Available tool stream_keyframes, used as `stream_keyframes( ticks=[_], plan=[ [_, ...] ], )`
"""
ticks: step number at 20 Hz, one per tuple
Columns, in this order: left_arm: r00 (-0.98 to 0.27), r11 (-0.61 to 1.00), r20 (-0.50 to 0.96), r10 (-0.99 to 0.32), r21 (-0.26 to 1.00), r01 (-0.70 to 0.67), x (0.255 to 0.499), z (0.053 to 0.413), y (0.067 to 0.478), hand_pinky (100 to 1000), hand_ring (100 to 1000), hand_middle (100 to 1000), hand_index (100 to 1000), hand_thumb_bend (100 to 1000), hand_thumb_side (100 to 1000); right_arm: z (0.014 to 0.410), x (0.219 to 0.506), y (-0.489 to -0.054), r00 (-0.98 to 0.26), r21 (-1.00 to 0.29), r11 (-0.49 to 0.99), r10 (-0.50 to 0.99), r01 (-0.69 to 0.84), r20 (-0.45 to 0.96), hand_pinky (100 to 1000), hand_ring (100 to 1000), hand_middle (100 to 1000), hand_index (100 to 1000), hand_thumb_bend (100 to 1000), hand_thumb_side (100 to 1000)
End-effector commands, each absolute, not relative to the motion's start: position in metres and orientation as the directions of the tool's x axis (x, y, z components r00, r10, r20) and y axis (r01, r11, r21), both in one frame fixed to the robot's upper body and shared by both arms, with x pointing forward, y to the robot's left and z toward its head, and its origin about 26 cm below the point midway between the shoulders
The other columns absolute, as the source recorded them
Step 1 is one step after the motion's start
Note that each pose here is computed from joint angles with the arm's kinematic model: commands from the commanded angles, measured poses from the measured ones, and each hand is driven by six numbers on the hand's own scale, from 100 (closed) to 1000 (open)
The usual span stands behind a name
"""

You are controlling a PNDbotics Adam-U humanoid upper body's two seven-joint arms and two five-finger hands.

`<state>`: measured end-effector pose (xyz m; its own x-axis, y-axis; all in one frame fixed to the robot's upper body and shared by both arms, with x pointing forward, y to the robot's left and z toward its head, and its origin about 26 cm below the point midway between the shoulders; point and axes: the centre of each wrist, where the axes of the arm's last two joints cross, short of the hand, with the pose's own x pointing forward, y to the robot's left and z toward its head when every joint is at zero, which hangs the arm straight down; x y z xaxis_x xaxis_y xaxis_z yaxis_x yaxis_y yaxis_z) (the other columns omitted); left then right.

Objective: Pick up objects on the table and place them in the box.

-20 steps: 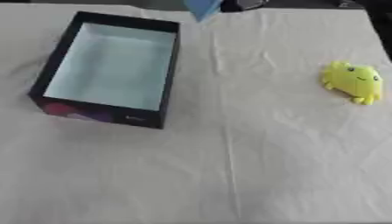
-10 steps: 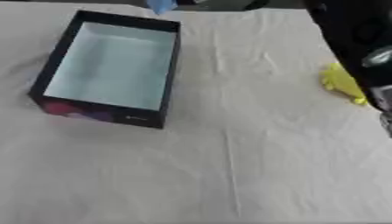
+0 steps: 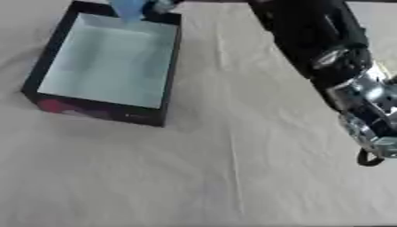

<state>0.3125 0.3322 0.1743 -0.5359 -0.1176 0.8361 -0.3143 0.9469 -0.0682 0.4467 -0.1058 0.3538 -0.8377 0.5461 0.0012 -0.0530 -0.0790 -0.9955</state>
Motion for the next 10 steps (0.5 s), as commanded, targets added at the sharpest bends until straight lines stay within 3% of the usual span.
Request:
stream_keyframes(
  ticks=[1,10],
  plan=[
    [-0.568,0.951,0.813,-0.127,-0.062,-0.302,0.312,0.186,0.332,803,663,798,832,409,704,0.359,0.450,-0.104,-0.831,-0.998,-0.063,0.557,-0.029,-0.011,883,685,459,588,381,100],
    [-0.588,0.949,0.801,-0.117,-0.085,-0.305,0.314,0.192,0.330,803,663,798,832,413,701,0.330,0.459,-0.093,-0.839,-0.993,-0.100,0.545,-0.069,0.003,887,711,506,645,390,100]
  ],
)
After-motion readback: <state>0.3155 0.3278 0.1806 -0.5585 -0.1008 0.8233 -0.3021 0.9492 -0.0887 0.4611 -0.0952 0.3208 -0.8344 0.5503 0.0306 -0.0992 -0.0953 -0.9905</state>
